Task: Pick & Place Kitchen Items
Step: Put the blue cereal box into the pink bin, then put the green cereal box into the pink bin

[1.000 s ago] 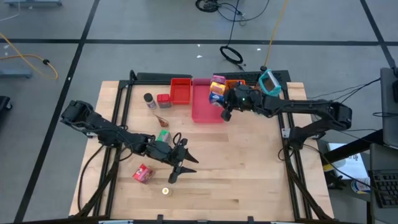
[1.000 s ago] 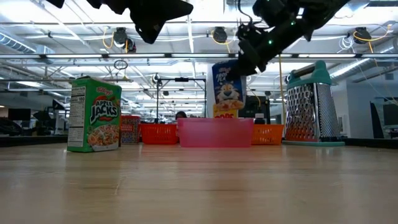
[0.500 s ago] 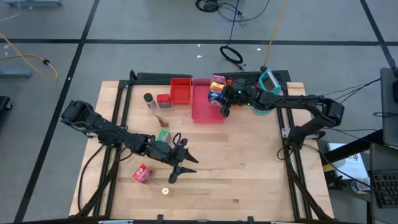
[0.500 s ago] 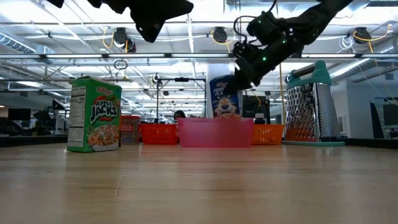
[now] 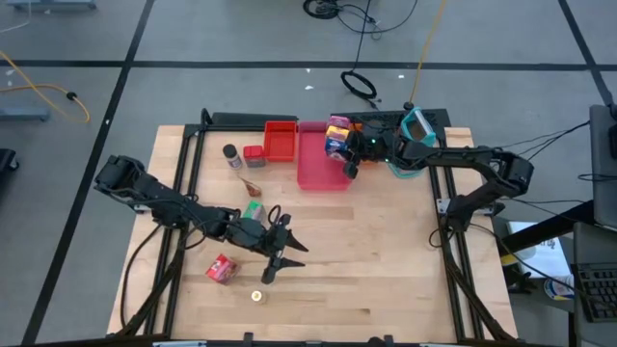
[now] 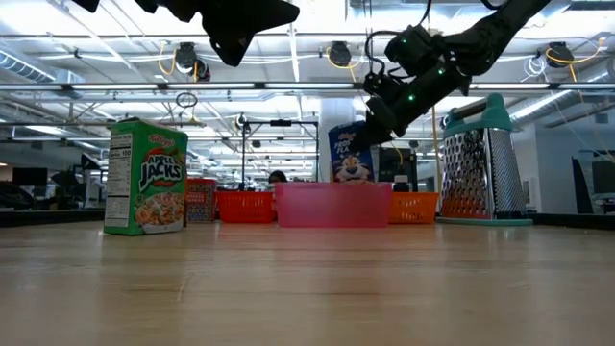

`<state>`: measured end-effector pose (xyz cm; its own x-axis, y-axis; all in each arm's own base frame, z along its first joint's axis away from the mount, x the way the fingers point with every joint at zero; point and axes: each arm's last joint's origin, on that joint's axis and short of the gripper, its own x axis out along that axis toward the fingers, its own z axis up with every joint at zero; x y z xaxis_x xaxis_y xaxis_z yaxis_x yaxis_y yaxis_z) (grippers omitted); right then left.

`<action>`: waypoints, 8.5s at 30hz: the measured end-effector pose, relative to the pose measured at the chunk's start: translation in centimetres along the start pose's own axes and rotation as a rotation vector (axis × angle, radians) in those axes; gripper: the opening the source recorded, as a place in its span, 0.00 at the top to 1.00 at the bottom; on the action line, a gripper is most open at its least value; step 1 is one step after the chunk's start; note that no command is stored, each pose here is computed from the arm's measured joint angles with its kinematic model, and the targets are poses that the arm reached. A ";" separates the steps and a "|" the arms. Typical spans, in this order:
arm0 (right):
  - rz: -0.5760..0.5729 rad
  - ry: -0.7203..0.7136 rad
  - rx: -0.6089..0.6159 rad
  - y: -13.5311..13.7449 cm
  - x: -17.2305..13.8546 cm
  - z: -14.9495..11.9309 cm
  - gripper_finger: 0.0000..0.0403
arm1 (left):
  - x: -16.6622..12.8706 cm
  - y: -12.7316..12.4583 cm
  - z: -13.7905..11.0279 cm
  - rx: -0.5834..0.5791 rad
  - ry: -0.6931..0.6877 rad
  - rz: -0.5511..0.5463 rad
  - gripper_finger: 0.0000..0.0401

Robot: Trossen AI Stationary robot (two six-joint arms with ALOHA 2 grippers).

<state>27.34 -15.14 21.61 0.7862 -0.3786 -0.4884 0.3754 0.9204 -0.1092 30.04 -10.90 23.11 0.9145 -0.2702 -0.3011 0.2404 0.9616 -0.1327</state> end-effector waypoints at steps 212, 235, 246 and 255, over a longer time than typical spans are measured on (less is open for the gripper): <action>0.510 -0.326 -0.062 18.5 -9.7 -3.1 0.47 | -7.2 5.8 -1.9 -0.959 0.871 0.740 0.74; 0.507 -0.328 -0.065 18.5 -9.7 -3.1 0.47 | -8.1 10.2 9.3 -0.392 0.521 0.669 0.74; 0.501 -0.347 -0.083 18.5 -9.7 -3.0 0.47 | -8.3 16.8 9.1 -0.396 0.482 0.686 0.74; 0.497 -0.380 -0.107 18.5 -9.8 -2.7 0.47 | -7.4 20.7 8.6 -0.353 0.428 0.682 0.74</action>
<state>25.22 5.87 22.01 0.9807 0.1060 -0.1641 -0.1147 0.9924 -0.0445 31.01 11.41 30.71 0.6045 0.2946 -0.7401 -0.4935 0.8678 -0.0577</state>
